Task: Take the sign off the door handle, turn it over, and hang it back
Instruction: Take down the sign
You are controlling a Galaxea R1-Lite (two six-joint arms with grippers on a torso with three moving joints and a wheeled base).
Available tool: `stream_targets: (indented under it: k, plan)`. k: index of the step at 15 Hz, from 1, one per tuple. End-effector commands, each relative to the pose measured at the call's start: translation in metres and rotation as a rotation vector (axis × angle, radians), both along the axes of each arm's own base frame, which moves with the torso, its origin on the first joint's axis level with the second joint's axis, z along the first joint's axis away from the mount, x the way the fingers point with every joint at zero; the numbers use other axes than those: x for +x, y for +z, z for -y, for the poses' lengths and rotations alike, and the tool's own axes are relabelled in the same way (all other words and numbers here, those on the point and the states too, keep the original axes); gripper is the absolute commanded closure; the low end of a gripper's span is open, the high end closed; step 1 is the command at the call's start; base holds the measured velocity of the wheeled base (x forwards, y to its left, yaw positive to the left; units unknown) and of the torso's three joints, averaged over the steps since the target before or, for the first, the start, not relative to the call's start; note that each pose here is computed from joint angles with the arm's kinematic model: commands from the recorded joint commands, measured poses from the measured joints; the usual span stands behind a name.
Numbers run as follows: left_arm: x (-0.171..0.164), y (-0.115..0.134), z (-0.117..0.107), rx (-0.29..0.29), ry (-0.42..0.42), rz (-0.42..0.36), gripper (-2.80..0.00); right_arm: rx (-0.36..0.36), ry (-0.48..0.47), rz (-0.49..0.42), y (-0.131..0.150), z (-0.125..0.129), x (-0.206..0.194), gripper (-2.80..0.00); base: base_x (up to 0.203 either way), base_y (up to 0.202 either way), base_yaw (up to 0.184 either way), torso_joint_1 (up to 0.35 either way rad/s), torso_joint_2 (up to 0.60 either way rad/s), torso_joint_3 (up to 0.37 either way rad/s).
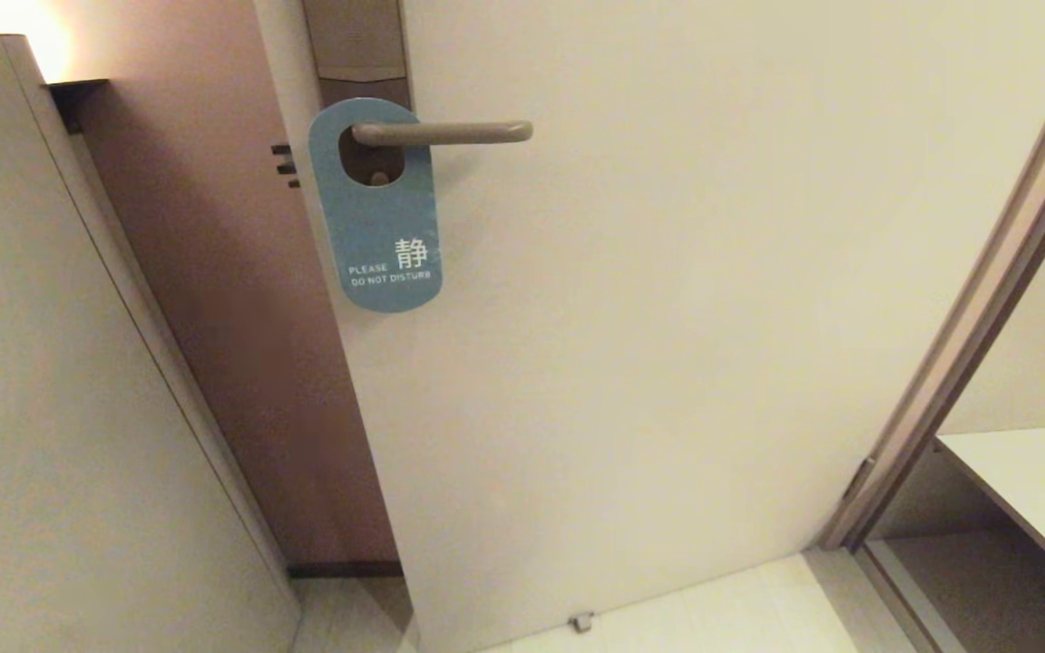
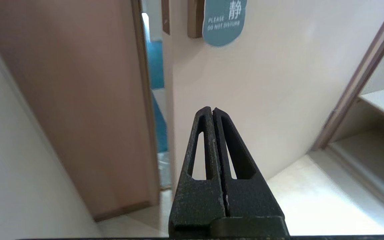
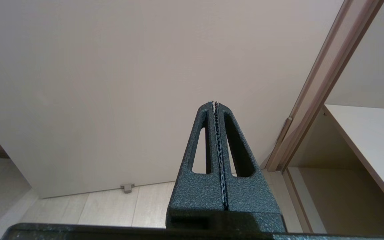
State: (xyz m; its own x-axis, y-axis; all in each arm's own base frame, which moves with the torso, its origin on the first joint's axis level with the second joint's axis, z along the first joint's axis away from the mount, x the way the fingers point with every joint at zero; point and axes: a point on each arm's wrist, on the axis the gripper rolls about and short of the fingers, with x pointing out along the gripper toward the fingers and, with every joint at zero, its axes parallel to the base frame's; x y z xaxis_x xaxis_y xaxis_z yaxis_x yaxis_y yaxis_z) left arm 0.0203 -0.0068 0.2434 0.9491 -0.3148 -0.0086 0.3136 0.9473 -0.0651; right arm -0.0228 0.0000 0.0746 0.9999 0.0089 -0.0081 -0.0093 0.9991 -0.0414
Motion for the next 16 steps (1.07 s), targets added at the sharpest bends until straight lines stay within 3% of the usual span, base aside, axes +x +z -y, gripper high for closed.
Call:
stream_targets:
  k: [1, 6, 9, 11, 16]
  plan:
    - [0.028, 0.010, 0.008, -0.001, -0.003, -0.079, 0.00, -0.002, 0.000, 0.000, 0.000, 0.000, 0.000, 0.00, 0.000, 0.000, 0.000, 0.000, 0.00, 0.000]
    - [0.077, 0.036, 0.021, -0.052, -0.002, -0.076, 0.00, -0.002, 0.000, -0.001, 0.000, 0.000, 0.000, 0.00, 0.000, 0.000, 0.000, 0.000, 0.00, 0.000]
    - [0.098, 0.046, 0.017, -0.077, -0.001, -0.082, 0.00, -0.002, 0.000, -0.001, 0.000, 0.000, 0.000, 0.00, 0.000, 0.000, 0.000, 0.000, 0.00, 0.000]
    - [0.107, 0.050, 0.006, -0.085, -0.054, -0.085, 0.00, -0.001, 0.000, -0.001, 0.000, 0.000, 0.000, 0.00, 0.000, 0.000, 0.000, 0.000, 0.00, 0.000]
    - [0.144, 0.055, -0.013, -0.093, -0.326, -0.085, 0.00, -0.001, 0.000, -0.001, 0.000, 0.000, 0.000, 0.00, 0.000, 0.000, 0.000, 0.000, 0.00, 0.000]
